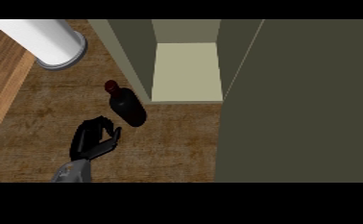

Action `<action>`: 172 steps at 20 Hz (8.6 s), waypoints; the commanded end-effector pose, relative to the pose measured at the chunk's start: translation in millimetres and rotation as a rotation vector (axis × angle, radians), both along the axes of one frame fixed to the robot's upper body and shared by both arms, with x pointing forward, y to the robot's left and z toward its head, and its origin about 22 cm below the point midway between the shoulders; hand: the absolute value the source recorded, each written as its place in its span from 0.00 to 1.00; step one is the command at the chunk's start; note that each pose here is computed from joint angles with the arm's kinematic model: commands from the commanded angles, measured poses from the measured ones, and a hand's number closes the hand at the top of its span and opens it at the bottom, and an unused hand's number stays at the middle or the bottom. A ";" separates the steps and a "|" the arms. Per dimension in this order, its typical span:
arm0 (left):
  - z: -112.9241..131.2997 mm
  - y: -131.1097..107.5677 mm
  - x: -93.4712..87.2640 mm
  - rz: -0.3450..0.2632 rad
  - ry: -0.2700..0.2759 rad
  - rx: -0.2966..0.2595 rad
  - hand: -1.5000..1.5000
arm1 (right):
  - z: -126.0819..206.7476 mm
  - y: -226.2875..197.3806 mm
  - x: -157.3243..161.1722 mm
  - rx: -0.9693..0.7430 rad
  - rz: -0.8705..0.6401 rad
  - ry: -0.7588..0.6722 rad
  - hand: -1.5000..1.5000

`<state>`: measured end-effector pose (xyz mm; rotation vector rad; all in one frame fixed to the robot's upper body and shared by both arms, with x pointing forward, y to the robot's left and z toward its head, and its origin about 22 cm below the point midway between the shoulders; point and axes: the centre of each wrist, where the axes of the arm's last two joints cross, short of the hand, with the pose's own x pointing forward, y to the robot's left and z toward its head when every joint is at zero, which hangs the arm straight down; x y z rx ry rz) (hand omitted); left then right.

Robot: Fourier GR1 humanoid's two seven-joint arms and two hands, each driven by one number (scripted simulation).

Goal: Pick up the wine, place it into the cabinet and close the cabinet

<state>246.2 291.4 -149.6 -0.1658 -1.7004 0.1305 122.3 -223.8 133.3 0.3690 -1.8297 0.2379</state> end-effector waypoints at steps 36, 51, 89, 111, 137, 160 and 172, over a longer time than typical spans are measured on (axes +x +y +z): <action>143.2 -185.1 84.6 -0.032 0.026 0.401 1.00 | 13.0 -15.4 -16.8 0.021 0.006 -0.032 0.00; 149.6 -204.1 104.1 0.092 0.117 0.582 1.00 | 10.6 -17.7 -17.5 0.037 0.041 -0.066 0.00; 162.6 -194.0 170.8 0.277 -0.002 0.859 1.00 | 4.9 -18.5 -15.3 0.049 0.115 -0.042 0.00; 164.8 -195.1 174.2 0.454 0.096 0.986 0.00 | -0.9 -24.8 -8.4 0.033 0.156 -0.070 0.00; 165.1 -202.1 165.5 0.419 0.006 0.733 0.00 | -1.9 -30.9 -17.0 0.041 0.153 -0.047 0.00; 181.5 -217.8 131.7 0.261 -0.142 0.277 0.00 | 19.1 -9.1 -26.4 0.040 0.090 -0.030 0.00; 170.7 -211.8 57.7 0.133 -0.159 0.148 0.00 | 18.8 -6.9 -33.9 0.028 0.061 -0.031 0.00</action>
